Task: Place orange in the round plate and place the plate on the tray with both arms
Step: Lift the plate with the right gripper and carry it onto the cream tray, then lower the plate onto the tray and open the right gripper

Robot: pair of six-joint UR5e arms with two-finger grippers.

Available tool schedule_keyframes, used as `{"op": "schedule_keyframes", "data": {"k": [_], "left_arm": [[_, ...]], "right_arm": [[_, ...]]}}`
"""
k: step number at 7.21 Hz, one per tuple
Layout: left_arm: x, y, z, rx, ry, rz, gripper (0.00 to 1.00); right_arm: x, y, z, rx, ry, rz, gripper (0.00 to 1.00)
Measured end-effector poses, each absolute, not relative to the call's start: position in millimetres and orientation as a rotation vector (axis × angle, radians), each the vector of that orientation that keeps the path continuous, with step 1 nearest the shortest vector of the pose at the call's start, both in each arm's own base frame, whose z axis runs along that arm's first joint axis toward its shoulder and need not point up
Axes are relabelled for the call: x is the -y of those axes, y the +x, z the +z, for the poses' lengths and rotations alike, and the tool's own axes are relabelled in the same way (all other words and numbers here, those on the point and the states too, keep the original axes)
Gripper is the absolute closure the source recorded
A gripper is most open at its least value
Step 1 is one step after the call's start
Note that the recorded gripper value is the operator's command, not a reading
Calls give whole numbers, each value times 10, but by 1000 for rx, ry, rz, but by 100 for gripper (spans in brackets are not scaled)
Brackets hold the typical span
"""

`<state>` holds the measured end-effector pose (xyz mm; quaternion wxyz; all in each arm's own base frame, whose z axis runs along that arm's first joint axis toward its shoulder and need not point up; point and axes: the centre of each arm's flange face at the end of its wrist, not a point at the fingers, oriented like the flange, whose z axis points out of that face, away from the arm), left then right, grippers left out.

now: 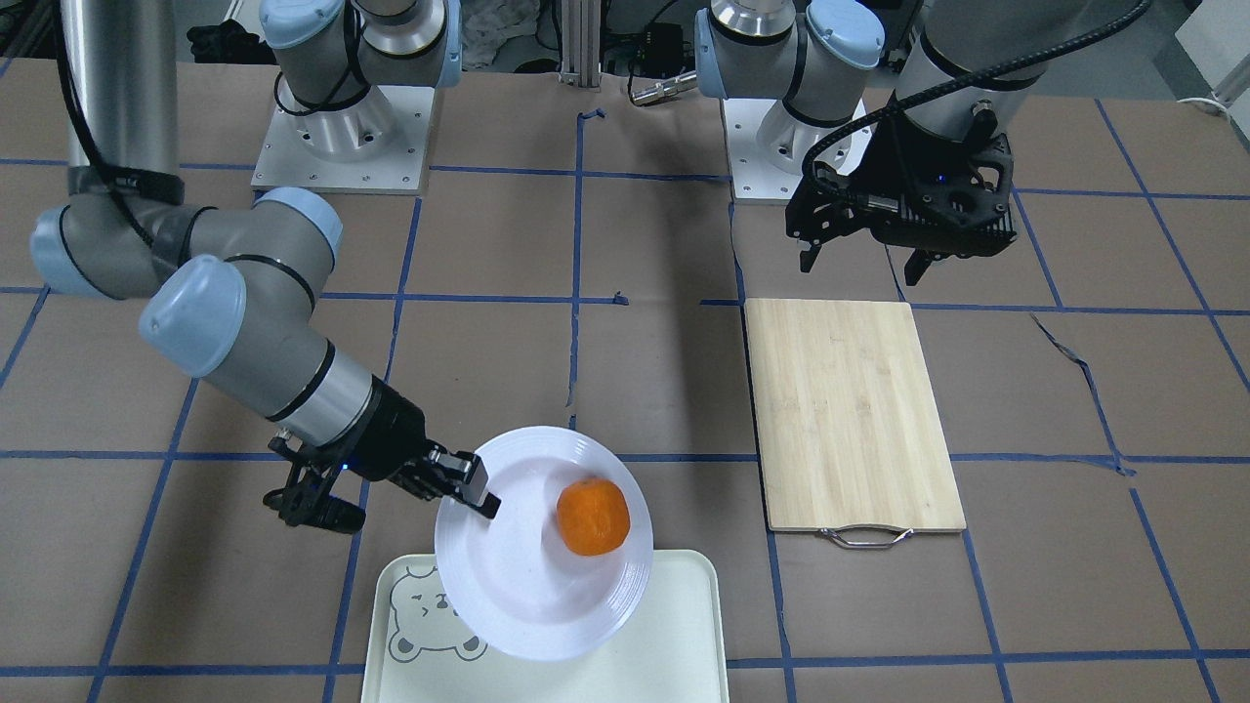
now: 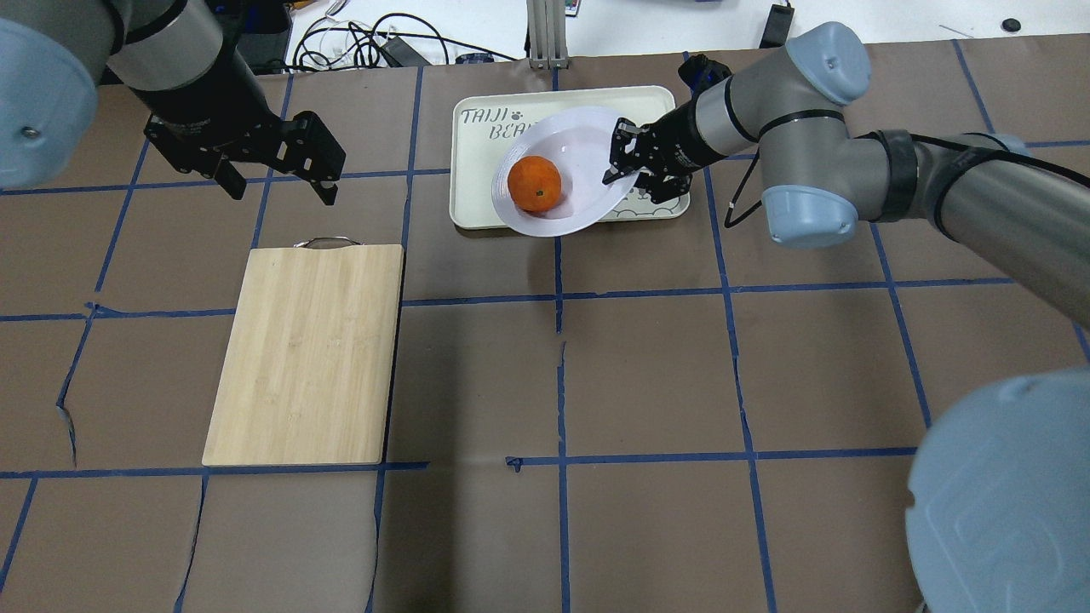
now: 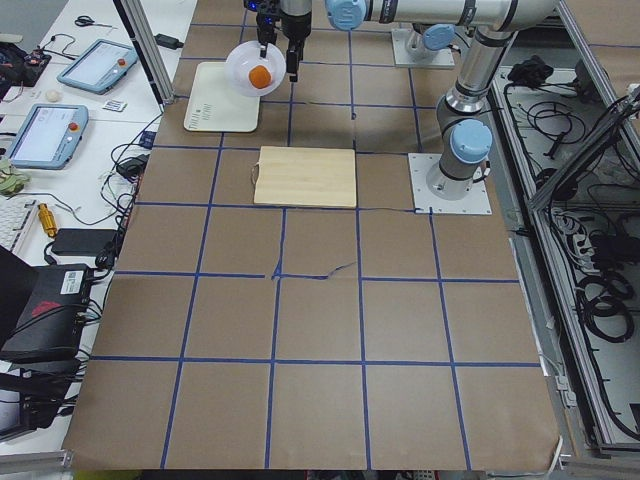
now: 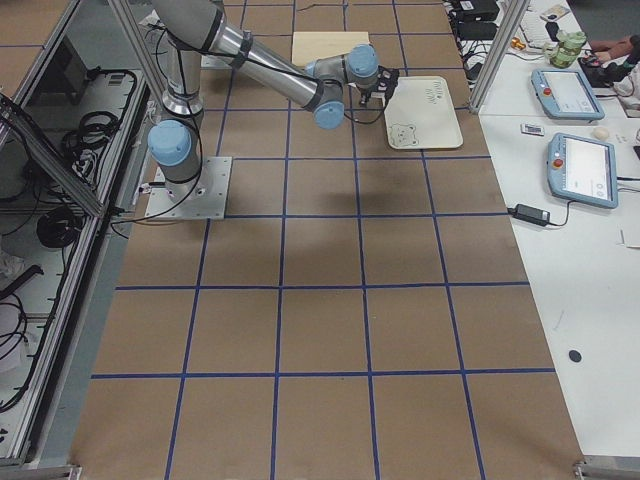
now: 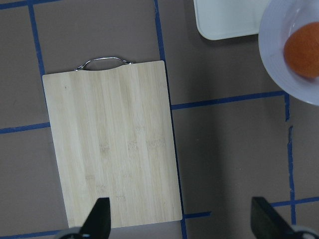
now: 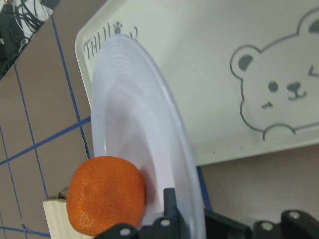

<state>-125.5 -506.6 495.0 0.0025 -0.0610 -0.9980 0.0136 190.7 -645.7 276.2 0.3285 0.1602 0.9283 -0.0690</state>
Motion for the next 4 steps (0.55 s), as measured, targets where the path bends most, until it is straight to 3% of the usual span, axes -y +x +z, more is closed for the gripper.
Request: {"op": "schedule_keyframes", "data": {"k": [2,4], "left_arm": [[5066,-1255,4950,3130,-191,42,0],[5068,-1251,4951,3131,-190,43,0]], "right_arm": [[7140,1899,2565,-2421,402,-224,86],[7377,1887,2320,-2421,403,-216,84]]}}
